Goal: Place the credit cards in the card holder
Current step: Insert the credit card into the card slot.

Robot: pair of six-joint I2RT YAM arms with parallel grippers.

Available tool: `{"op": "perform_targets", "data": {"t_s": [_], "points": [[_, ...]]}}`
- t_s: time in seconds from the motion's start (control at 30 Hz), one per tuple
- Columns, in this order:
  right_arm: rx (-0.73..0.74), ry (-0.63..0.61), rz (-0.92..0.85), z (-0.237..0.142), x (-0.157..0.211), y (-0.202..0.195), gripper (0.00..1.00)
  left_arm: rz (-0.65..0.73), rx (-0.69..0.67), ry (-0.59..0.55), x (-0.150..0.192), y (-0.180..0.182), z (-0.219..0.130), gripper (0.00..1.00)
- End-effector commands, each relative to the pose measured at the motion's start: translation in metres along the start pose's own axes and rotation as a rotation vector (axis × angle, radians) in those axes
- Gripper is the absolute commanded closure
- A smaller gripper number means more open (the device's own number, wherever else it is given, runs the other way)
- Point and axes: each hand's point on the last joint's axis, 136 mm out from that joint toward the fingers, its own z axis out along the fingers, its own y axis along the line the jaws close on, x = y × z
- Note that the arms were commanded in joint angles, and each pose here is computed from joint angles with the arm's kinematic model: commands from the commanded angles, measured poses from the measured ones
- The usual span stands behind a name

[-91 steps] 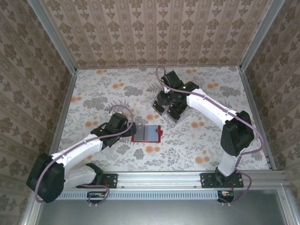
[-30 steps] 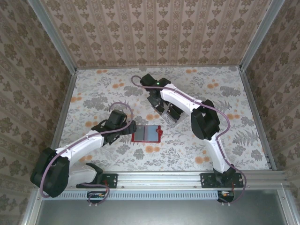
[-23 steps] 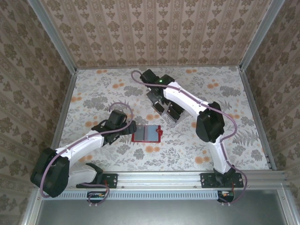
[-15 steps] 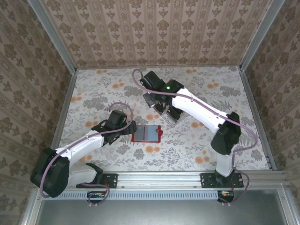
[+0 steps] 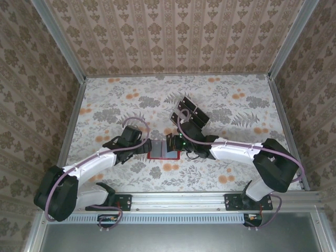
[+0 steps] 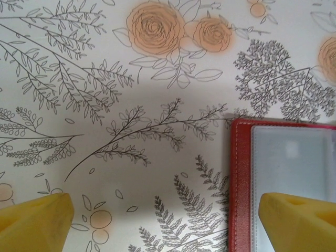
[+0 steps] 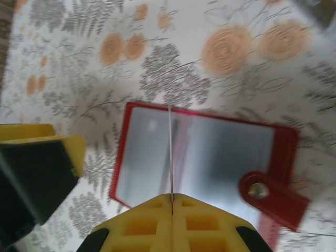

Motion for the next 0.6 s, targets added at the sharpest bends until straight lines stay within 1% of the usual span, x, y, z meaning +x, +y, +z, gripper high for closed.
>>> {"op": "perform_targets", "data": {"t_s": [0.0, 0.13, 0.33, 0.57], "points": [[-0.182, -0.170, 0.110, -0.009, -0.027, 0.043, 1.00, 0.033, -0.019, -0.001, 0.003, 0.007, -0.002, 0.00], [-0.196, -0.209, 0.158, -0.006, -0.021, 0.032, 1.00, 0.048, -0.007, -0.005, 0.003, 0.003, -0.002, 0.00], [-0.184, -0.221, 0.176, -0.005, -0.015, 0.019, 1.00, 0.095, 0.005, -0.005, 0.005, -0.007, 0.000, 0.00], [-0.168, -0.224, 0.175, -0.007, -0.011, 0.011, 1.00, 0.142, -0.010, 0.001, 0.009, -0.014, 0.007, 0.00]]}}
